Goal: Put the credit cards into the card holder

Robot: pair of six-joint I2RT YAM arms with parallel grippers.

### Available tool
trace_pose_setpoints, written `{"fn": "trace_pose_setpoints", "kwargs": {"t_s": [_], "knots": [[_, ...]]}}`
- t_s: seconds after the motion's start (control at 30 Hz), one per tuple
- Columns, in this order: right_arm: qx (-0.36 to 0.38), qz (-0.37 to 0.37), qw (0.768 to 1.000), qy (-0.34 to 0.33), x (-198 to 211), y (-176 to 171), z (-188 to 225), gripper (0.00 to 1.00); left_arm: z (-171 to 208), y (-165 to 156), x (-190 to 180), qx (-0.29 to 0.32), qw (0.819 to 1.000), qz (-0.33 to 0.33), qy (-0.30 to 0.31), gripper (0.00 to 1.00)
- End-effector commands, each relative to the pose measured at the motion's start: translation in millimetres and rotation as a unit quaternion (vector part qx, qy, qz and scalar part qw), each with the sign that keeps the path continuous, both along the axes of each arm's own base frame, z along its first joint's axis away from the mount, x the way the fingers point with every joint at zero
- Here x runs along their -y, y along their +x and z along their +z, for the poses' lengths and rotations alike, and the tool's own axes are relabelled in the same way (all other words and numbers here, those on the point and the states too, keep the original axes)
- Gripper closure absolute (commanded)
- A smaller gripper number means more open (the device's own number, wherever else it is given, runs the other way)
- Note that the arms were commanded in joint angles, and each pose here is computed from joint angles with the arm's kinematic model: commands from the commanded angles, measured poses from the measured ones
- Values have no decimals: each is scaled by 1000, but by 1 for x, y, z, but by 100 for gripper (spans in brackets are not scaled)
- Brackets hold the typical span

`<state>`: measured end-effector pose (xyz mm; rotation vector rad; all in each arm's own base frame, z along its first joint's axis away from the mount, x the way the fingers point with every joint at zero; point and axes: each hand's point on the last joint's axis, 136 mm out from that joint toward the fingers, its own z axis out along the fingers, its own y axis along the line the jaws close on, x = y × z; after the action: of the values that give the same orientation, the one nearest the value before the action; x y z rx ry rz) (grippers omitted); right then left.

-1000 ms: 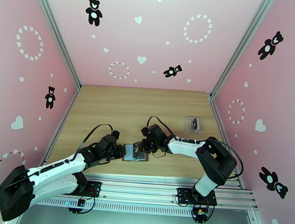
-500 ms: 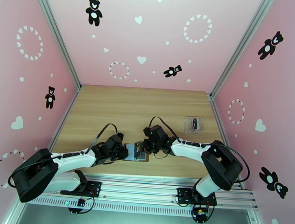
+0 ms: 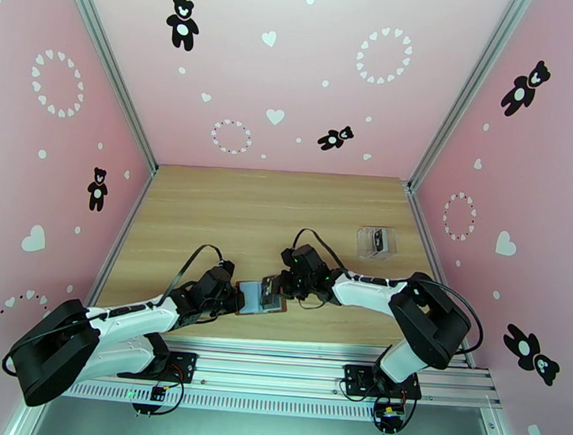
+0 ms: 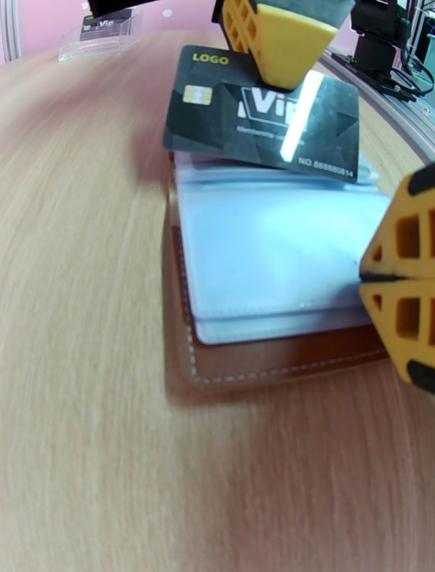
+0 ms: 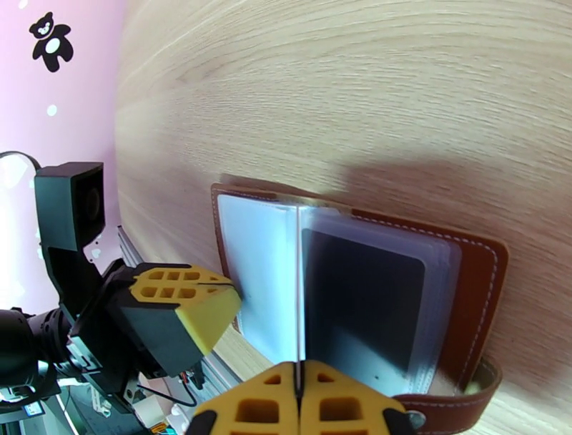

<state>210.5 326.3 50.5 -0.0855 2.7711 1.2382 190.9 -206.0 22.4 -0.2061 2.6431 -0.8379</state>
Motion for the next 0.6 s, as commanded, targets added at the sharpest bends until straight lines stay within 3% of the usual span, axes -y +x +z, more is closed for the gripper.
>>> {"fn": "trace_pose_setpoints", "kwargs": {"t_s": [0.0, 0.57], "knots": [[-16, 5, 1000, 7, -3, -5, -7, 100, -12, -4, -10, -12, 1000, 10, 22, 96], [-34, 26, 999, -11, 1, -21, -22, 100, -12, -4, -11, -14, 1000, 11, 23, 96]]}}
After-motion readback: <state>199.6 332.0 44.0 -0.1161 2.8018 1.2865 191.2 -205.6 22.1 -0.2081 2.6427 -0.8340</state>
